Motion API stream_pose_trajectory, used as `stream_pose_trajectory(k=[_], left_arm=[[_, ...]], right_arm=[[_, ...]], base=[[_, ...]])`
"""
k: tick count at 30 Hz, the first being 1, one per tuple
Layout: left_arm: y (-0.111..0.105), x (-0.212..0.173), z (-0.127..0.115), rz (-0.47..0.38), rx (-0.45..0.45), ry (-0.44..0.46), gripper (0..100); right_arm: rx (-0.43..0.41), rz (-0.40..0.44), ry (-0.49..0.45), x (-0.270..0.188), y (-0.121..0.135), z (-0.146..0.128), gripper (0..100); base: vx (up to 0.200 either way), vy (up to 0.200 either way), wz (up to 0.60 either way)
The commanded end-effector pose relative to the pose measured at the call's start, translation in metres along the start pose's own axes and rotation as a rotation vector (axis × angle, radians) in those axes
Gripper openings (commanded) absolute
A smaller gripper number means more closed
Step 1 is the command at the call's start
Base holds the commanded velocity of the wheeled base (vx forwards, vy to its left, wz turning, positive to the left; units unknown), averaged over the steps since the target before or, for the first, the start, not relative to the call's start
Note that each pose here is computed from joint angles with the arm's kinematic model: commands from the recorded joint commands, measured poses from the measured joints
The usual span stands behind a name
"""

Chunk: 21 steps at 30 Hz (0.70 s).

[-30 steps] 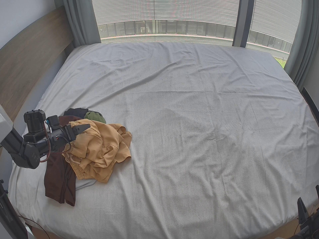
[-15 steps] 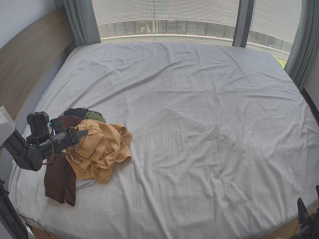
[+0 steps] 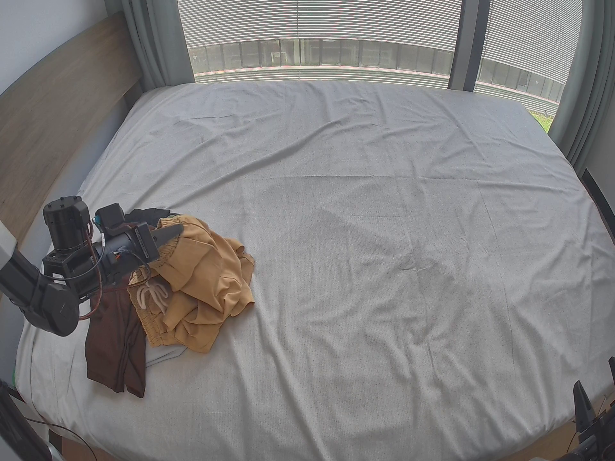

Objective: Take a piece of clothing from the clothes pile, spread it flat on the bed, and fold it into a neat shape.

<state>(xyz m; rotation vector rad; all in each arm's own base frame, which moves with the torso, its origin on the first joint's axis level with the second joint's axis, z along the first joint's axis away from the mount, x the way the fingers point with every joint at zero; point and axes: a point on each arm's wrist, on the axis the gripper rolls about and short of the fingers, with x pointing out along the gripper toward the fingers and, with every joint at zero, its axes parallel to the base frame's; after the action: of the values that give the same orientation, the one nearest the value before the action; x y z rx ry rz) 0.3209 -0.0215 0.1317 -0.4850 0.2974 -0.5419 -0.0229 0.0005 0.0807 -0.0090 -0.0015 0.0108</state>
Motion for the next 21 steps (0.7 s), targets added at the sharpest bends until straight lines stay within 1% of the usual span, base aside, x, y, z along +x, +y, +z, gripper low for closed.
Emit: stream_pose_trajectory(k=[1,5,8,13,15,18,19,20,21], left_arm=[[-0.023,-0.005,0.005,-0.057,0.033,-0.017,0],[-0.028,-0.003,0.001,-0.076,0.033,0.0,0],[-0.033,-0.001,-0.002,-0.126,0.044,0.016,0],[-0.04,-0.001,-0.001,-0.173,0.074,-0.023,0],[-0.047,0.001,0.0,-0.204,0.086,-0.043,0],[-0.059,0.006,0.002,-0.25,0.056,-0.056,0],[-0.059,0.006,0.002,-0.25,0.056,-0.056,0],[-0.068,0.01,0.006,-0.286,0.018,-0.072,0],[-0.072,0.011,0.008,-0.302,0.0,-0.083,0]], right_arm=[[0.0,0.0,0.001,0.0,0.0,-0.005,100],[0.0,0.0,0.001,0.0,0.0,-0.005,100],[0.0,0.0,0.001,0.0,0.0,-0.005,100],[0.0,0.0,0.001,0.0,0.0,-0.005,100],[0.0,0.0,0.001,0.0,0.0,-0.005,100],[0.0,0.0,0.001,0.0,0.0,-0.005,100],[0.0,0.0,0.001,0.0,0.0,-0.005,100],[0.0,0.0,0.001,0.0,0.0,-0.005,100],[0.0,0.0,0.001,0.0,0.0,-0.005,100]], base=[[0.0,0.0,0.0],[0.0,0.0,0.0],[0.0,0.0,0.0],[0.0,0.0,0.0],[0.0,0.0,0.0],[0.0,0.0,0.0],[0.0,0.0,0.0],[0.0,0.0,0.0],[0.0,0.0,0.0]])
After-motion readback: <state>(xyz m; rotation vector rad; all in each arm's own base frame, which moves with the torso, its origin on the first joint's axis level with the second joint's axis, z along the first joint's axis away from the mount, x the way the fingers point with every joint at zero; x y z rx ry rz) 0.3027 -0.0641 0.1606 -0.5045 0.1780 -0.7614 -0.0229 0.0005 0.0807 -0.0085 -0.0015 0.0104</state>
